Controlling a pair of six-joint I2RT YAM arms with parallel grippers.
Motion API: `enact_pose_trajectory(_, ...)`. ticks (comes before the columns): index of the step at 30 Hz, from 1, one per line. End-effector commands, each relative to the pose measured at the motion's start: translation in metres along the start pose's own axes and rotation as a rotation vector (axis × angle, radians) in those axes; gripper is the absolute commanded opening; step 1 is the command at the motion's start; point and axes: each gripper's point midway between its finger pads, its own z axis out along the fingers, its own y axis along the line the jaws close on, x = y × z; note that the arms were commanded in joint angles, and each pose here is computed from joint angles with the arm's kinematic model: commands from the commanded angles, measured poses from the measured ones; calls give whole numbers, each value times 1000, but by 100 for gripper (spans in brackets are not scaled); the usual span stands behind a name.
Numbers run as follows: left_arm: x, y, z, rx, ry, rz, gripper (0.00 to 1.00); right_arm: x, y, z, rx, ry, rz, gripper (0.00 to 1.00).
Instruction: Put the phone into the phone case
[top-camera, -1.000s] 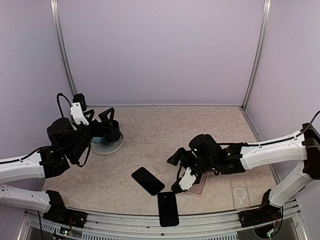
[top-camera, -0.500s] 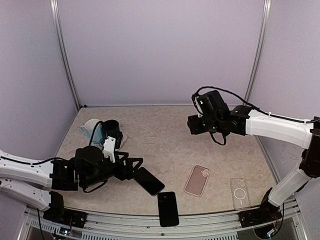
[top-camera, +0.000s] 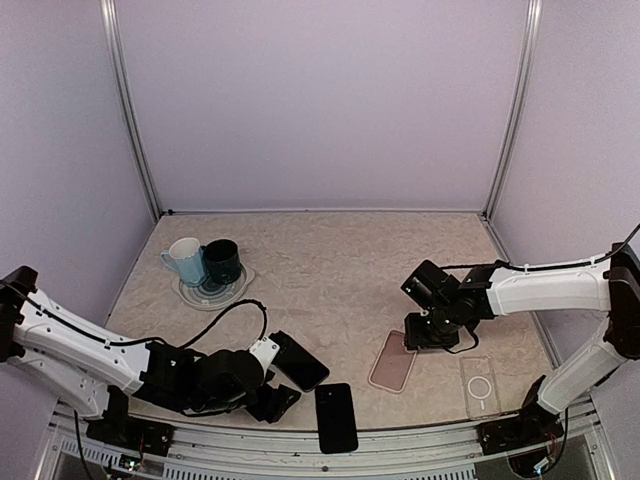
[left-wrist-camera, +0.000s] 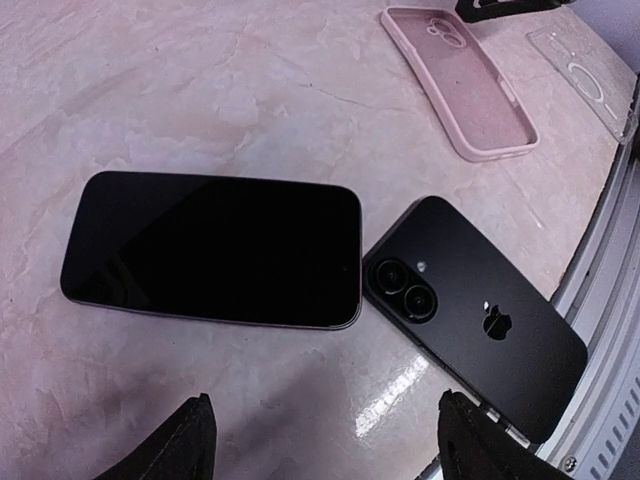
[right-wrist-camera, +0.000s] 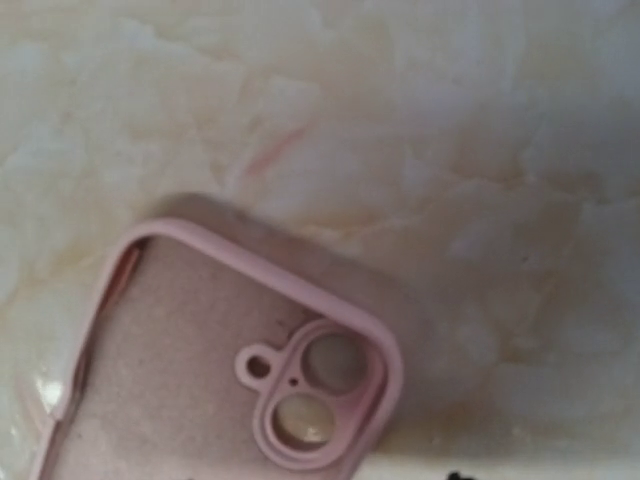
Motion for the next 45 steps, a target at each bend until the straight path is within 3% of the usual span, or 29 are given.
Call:
enact_pose_trajectory(1,14,-1,8,0,44,6,74,8,6,14,-11,40,24,53)
enact_pose_trajectory(5,15,-3,9,8,48,20,74,7,7,18,-7,46,18,50)
enact_pose_trajectory(10,4,6,4,-27,-13,7,74,14,6,29,-32,97,-11,25)
enact_pose_trajectory(12,1,17,-1,-79,-30,5,75,17,1,36,-34,119,-14,20)
enact_pose_trajectory(15,-6,27,-11,-111,-69,2,76,5,-7,37,24,94,-43,20)
enact_pose_trajectory(21,-36,30,-32,-99,-194,-29,79,-65,-3,41,119,-25,-178,14)
enact_pose_trajectory(28,-43,40,-38,-137,-228,-44,80,-119,4,52,162,-85,-409,11)
enact_pose_trajectory(34,-48,43,-39,-151,-239,-40,81,-158,23,39,142,-138,-476,12)
enact_pose_trajectory(35,-49,44,-40,-152,-241,-41,81,-160,33,29,123,-156,-484,15)
enact_pose_trajectory(36,-51,44,-41,-152,-248,-46,81,-161,43,17,112,-178,-488,25)
enact_pose_trajectory(40,-68,57,-46,-191,-315,-106,83,-133,82,-35,78,-199,-419,96)
enact_pose_trajectory(45,-95,92,-53,-308,-424,-236,88,-30,129,-61,66,-72,-332,99)
